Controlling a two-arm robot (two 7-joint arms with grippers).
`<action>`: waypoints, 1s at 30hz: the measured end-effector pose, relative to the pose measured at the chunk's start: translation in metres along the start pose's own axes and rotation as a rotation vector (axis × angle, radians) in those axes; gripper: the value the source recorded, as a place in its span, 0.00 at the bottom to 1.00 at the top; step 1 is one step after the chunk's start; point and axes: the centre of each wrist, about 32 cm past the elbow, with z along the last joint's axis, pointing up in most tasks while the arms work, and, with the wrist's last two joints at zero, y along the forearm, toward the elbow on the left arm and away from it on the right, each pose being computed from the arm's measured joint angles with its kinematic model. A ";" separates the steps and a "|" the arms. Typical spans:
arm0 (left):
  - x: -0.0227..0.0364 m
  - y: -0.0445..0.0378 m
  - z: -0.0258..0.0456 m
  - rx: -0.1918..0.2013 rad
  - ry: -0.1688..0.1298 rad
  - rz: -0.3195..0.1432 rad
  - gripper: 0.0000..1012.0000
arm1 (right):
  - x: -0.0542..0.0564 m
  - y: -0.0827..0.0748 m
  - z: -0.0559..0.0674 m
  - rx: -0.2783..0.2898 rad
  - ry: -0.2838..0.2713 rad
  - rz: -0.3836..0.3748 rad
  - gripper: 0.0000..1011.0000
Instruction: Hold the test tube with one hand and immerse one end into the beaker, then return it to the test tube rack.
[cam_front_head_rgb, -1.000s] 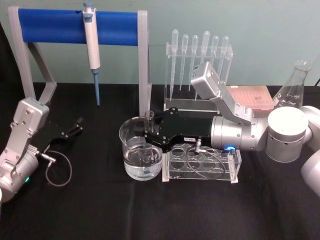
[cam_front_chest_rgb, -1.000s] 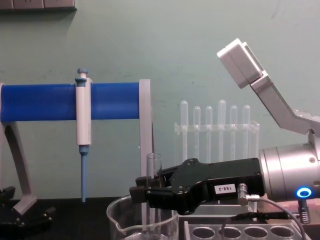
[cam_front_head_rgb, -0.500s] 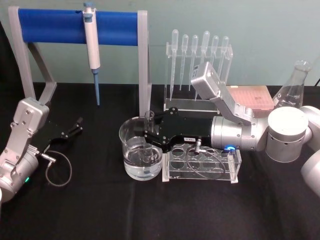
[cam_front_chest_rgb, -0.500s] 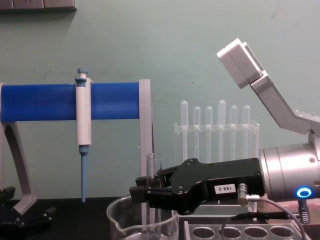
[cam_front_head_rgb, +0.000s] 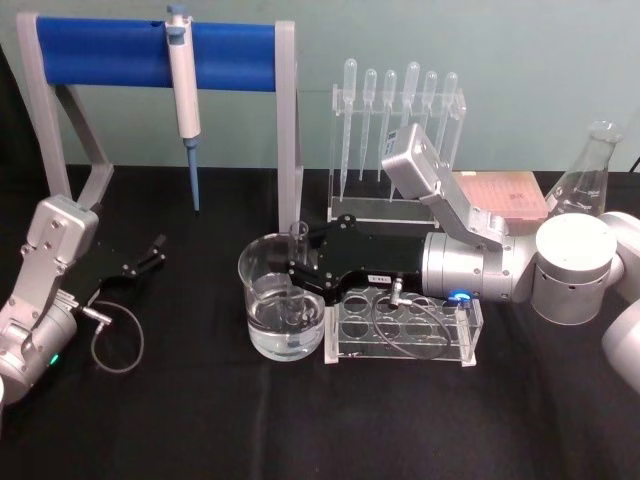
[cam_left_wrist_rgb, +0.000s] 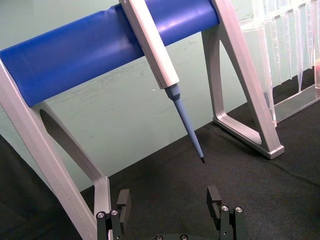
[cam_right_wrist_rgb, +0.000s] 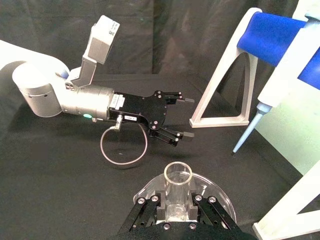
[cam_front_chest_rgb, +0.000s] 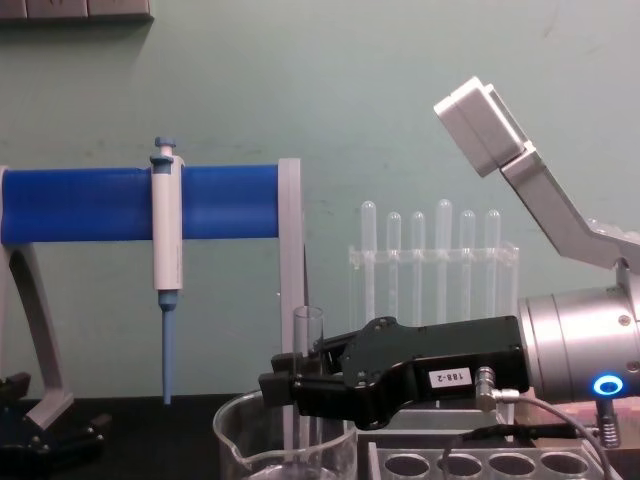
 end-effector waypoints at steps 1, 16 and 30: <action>0.0000 0.0000 0.0000 0.000 0.000 0.000 0.99 | 0.000 0.000 0.000 0.000 0.000 0.000 0.22; 0.0000 0.0000 0.0000 0.000 0.000 0.000 0.99 | 0.000 0.000 0.000 0.000 0.000 0.000 0.22; 0.0000 0.0000 0.0000 0.000 0.000 0.000 0.99 | 0.004 -0.006 0.016 0.012 -0.030 0.010 0.22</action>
